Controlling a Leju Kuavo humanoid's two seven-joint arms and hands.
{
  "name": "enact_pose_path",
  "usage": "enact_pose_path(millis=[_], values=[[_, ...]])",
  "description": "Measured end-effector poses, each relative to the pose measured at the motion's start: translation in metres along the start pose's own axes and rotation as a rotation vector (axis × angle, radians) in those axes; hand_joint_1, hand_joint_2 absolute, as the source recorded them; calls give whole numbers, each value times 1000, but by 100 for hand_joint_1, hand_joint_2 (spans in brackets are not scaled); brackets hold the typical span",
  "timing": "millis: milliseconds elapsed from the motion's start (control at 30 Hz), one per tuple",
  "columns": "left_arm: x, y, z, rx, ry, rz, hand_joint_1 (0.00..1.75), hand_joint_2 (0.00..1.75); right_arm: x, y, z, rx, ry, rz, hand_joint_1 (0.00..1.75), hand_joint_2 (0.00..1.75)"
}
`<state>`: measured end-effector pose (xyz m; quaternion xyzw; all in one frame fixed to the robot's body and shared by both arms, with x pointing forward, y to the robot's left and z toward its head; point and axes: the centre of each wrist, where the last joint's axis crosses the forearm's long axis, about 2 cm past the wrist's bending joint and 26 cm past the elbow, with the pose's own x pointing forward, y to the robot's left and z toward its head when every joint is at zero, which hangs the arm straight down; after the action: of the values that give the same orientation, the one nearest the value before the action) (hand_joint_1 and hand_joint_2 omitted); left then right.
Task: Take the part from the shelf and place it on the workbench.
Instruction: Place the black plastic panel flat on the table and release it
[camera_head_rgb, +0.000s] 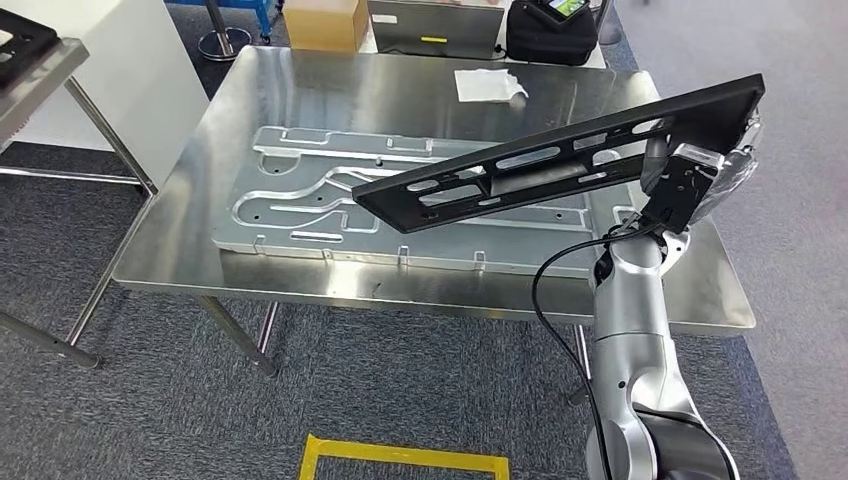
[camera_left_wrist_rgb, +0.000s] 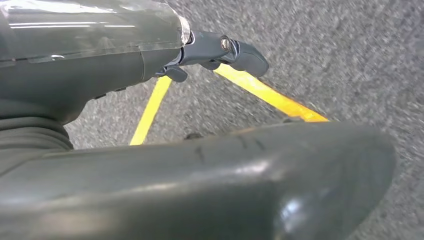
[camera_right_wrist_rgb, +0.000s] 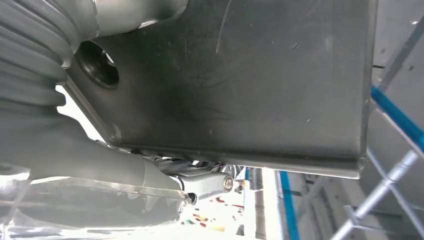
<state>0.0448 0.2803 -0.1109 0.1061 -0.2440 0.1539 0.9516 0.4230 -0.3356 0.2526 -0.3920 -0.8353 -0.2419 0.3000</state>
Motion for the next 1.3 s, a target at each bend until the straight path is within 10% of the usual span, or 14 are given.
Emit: enact_pose_path(millis=[1300], values=[[4,-2,-2,10,5,-25,0,0,-34,-15,11,77,54,168,175,175]])
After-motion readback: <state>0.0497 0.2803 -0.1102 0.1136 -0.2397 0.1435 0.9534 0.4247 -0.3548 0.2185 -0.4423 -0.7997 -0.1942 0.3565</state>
